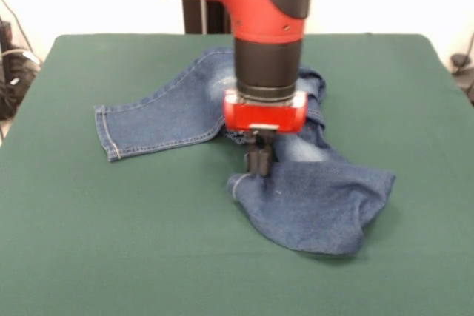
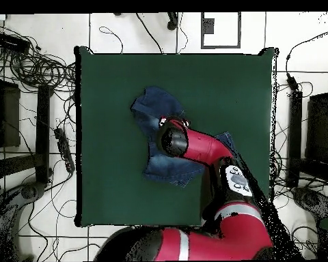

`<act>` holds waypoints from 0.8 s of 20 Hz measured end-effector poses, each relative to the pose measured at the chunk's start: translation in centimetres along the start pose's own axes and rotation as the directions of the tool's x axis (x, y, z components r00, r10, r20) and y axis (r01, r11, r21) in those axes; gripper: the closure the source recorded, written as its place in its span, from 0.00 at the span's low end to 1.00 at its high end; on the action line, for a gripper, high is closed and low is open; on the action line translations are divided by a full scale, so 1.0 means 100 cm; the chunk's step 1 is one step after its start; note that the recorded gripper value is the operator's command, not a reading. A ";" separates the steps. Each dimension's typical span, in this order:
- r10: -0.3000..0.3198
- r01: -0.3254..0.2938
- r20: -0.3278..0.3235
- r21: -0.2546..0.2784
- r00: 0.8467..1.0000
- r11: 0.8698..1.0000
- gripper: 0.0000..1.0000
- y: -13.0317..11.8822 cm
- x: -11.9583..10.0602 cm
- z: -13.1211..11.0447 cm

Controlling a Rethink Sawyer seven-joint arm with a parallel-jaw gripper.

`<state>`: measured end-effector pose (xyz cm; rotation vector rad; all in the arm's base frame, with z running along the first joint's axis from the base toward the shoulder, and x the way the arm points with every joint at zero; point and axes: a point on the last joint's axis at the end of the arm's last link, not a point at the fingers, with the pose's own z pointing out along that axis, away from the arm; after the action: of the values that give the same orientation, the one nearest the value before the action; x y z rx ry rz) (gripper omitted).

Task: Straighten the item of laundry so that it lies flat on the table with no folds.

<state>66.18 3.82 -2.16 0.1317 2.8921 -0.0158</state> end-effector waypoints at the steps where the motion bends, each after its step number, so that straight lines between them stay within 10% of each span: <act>1: -0.010 0.010 -0.003 -0.006 1.000 1.000 1.00 0.010 -0.003 -0.007; 16: -0.063 0.063 -0.001 -0.082 0.998 0.995 1.00 0.127 -0.023 -0.060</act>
<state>68.07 16.41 4.21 0.0253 2.8943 0.0912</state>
